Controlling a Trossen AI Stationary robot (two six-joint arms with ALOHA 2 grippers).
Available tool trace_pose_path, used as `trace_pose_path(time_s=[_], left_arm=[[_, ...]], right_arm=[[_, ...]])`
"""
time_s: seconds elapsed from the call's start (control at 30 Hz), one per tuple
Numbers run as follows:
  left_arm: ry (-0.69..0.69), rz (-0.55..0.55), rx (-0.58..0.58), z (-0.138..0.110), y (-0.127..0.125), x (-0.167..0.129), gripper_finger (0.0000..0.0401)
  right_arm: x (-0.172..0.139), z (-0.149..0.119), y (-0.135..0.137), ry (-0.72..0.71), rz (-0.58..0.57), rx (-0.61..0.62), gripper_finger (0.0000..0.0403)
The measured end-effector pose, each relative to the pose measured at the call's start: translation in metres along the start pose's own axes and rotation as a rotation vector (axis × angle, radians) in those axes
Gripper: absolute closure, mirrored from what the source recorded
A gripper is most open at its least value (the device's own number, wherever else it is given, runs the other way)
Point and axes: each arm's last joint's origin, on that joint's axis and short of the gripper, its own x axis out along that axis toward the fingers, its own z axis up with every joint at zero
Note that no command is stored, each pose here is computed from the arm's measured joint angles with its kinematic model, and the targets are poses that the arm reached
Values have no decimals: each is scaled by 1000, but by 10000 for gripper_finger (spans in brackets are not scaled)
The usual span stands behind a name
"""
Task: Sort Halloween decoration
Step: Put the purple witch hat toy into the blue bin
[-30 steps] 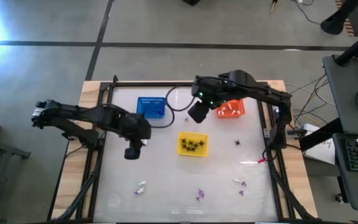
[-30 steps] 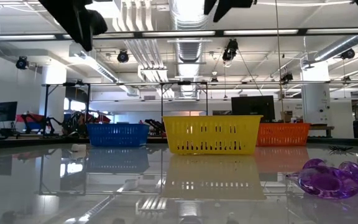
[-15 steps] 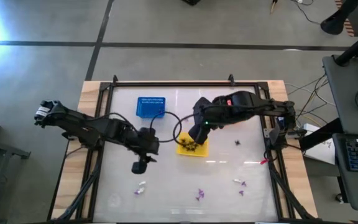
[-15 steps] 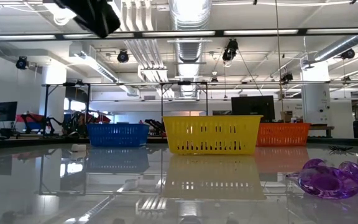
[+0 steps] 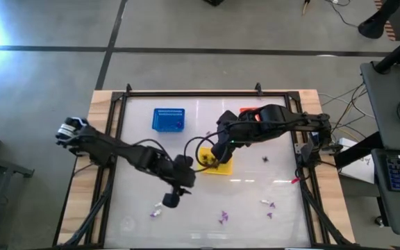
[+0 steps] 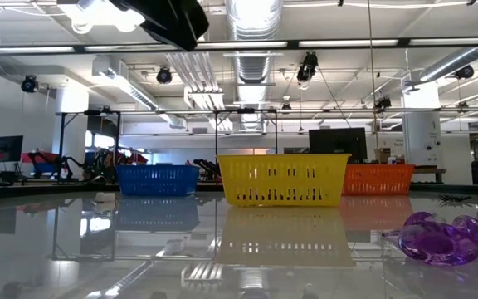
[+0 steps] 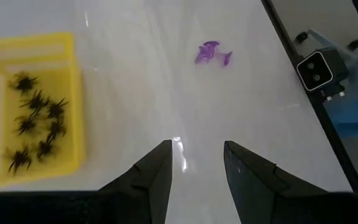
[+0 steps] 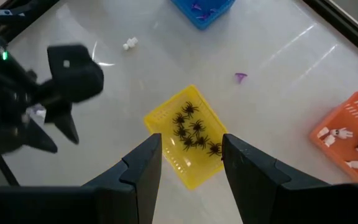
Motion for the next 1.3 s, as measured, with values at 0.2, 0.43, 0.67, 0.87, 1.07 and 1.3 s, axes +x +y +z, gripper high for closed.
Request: trace_pose_path(time_s=[0.2, 0.43, 0.67, 0.87, 1.07, 1.3], left_arm=[[24, -22, 70, 10, -13, 26, 273], [43, -58, 134, 14, -22, 59, 273], [62, -98, 165, 16, -23, 78, 273], [30, -123, 179, 20, -24, 89, 273], [-42, -172, 200, 23, -25, 113, 273], [-38, -228, 206, 34, -28, 138, 273]], right_arm=[[0, 0, 0, -1, 1, 3, 243], [-3, 3, -4, -34, -20, 13, 243], [-11, 12, -20, -125, -89, 66, 243], [-10, 18, -28, -140, -110, 91, 243], [-9, 23, -33, -144, -124, 111, 243], [-8, 23, -33, -143, -123, 112, 243]])
